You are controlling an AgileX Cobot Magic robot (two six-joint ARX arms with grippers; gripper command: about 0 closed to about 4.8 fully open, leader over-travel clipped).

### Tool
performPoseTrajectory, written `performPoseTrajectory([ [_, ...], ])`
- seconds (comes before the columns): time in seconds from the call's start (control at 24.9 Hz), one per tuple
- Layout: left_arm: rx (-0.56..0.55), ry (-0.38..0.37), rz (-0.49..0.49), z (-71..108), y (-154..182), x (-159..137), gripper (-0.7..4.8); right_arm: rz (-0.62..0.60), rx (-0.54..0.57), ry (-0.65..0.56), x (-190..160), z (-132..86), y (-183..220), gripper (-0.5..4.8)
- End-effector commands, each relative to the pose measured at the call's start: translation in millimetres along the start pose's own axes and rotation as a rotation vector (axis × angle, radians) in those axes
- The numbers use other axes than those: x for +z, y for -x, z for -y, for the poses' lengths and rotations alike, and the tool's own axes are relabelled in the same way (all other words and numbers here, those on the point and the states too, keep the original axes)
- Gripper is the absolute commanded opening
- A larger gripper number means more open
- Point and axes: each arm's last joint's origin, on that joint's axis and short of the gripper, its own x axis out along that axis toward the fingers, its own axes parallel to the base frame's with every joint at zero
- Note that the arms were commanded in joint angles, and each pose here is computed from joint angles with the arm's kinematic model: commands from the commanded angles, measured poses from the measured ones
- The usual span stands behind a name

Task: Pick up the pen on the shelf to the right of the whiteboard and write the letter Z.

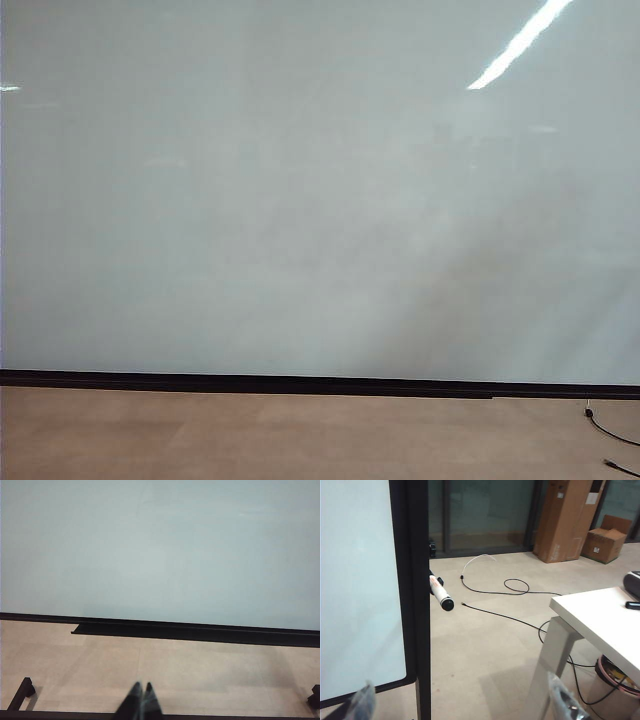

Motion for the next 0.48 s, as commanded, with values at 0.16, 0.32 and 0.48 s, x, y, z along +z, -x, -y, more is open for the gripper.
performPoseTrajectory([
  [0.16,0.000,-0.004,0.006,0.0,0,1,-0.05,0.052,0.067,-0.019,5,7,-20,4.63],
  [0.32,-0.001,-0.004,0.006,0.1,0,1,-0.05,0.062,0.097,-0.020,4,11,-30,4.63],
  [0.48,-0.001,-0.004,0.006,0.1,0,1,-0.04,0.096,0.141,-0.003,4,12,-39,4.63],
])
